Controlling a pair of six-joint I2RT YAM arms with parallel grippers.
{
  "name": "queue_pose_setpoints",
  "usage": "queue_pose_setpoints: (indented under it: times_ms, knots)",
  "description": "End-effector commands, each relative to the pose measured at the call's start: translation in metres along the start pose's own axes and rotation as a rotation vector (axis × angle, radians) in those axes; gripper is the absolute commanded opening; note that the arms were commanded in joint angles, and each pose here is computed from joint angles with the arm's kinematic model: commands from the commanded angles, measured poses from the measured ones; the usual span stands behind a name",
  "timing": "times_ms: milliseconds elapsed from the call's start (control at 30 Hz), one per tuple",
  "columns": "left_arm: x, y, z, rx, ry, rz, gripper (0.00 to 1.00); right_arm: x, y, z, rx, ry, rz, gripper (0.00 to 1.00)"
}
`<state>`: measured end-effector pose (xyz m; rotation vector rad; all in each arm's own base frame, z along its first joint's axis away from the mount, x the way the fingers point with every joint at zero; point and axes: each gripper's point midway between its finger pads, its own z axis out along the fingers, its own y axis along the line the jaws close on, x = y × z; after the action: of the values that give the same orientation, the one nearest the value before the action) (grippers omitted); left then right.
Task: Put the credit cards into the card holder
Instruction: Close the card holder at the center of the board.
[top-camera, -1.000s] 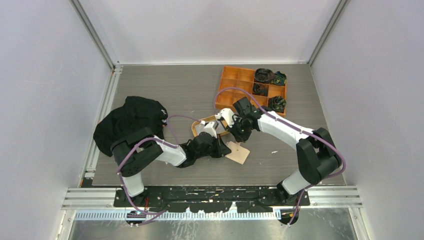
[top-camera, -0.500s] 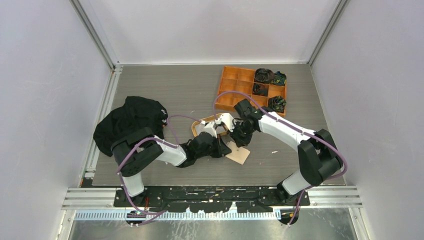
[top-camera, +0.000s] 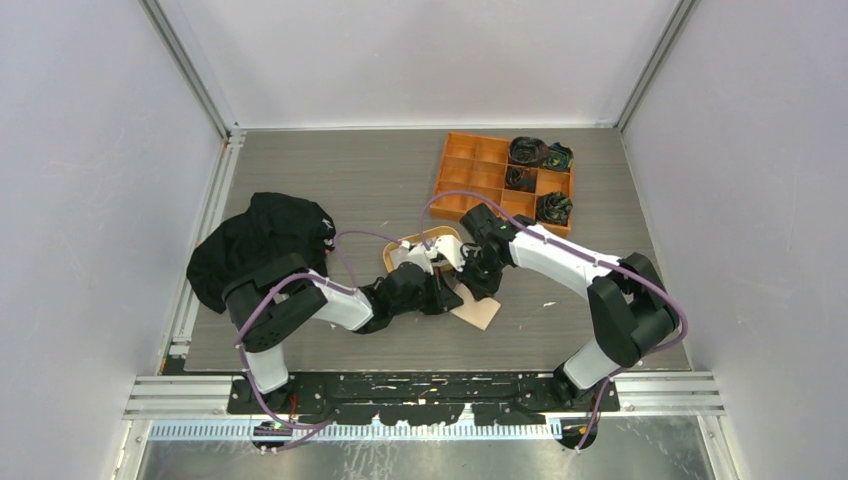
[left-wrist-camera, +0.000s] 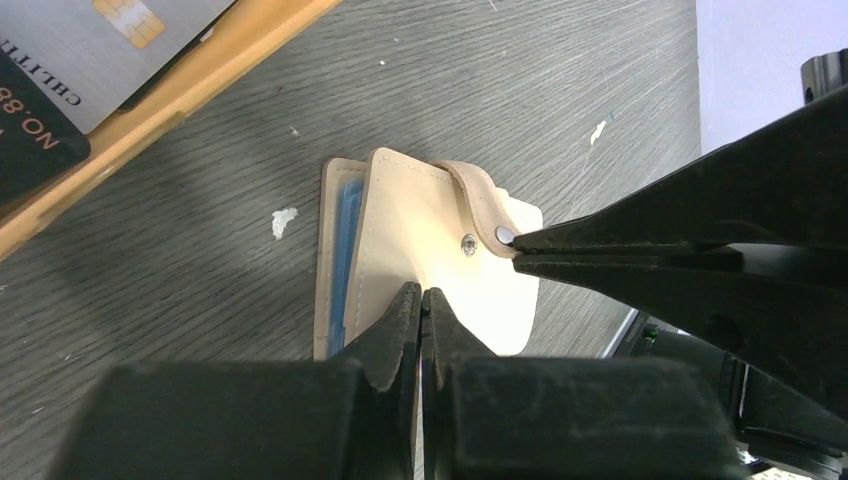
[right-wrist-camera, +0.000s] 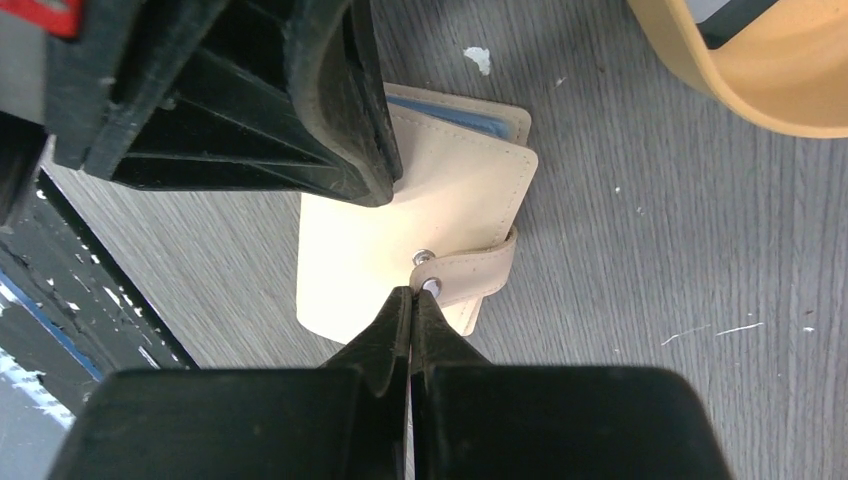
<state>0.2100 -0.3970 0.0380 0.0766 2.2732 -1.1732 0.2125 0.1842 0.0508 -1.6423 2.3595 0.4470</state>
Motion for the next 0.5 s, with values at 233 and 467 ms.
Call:
queue_pose_setpoints:
  times_ms: [233,467]
  knots:
    - [-0.0043,-0.0046,0.0039,0.018,-0.01,0.025,0.0,0.0031,0.0001,0.0079,0.005,0.044,-0.004,0.01]
    - [-0.0034,-0.0037,0.0032,0.022,-0.011,0.02,0.0,0.0025,0.0035,0.014,-0.005,0.054,0.0,0.01]
